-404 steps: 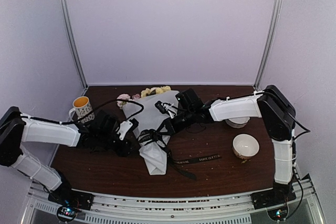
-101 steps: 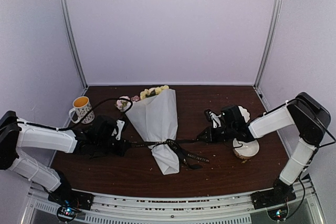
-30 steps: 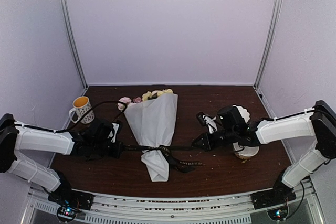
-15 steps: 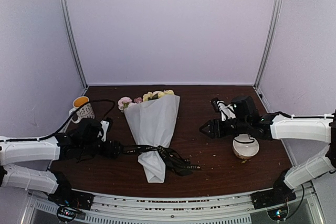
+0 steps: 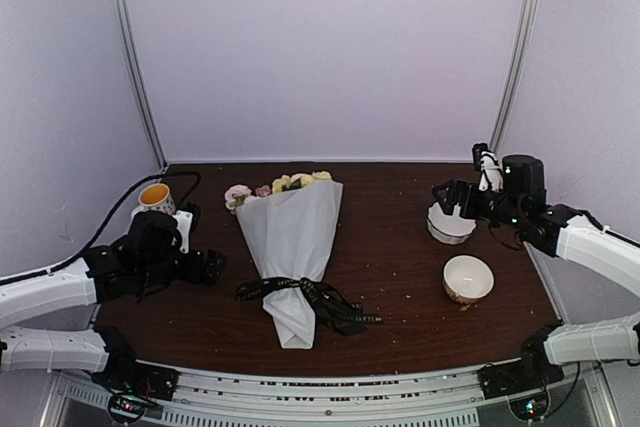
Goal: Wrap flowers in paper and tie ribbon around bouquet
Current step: Reset both arms
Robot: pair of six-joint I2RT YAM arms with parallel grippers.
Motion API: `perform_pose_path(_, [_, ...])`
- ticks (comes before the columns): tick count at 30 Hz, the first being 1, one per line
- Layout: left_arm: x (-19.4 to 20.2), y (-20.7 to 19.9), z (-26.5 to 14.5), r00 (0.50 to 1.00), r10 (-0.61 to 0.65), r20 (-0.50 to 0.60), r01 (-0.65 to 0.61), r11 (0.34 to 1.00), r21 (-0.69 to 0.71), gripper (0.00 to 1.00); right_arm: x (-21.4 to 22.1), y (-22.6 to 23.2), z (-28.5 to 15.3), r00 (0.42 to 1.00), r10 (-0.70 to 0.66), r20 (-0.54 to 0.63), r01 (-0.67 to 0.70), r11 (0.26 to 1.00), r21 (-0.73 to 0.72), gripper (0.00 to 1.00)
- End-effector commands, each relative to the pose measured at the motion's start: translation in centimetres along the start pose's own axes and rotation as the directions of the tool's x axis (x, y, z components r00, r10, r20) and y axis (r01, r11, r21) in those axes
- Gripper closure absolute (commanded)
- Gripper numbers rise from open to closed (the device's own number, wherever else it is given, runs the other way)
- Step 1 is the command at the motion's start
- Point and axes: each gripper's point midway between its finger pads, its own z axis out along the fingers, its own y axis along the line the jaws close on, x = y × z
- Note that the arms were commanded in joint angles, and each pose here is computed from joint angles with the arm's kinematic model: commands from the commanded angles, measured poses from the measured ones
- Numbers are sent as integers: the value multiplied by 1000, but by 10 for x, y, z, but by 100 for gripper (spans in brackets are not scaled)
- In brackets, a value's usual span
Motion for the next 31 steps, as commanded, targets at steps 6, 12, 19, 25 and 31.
perform_pose_path(6, [-24,91,-3,980,-179,86,197,931,-306,2,-40,-88,-44,975,-15,223,-54,952,300,0])
perform_pose_path(12, [-30,143,-26,955,-210,209,284,846,-451,2,-36,-118,-57,965,-7,264,-105,907,407,0])
perform_pose_path(19, [-37,172,-47,939,-190,287,330,734,-594,2,-21,-138,-56,957,37,287,-176,862,476,0])
perform_pose_path(25, [-44,184,-63,944,-115,309,301,681,-668,2,-15,-140,-51,957,43,286,-178,867,466,0])
perform_pose_path(31, [-47,189,-72,933,-94,347,321,651,-688,2,-16,-131,-48,952,49,303,-177,894,411,0])
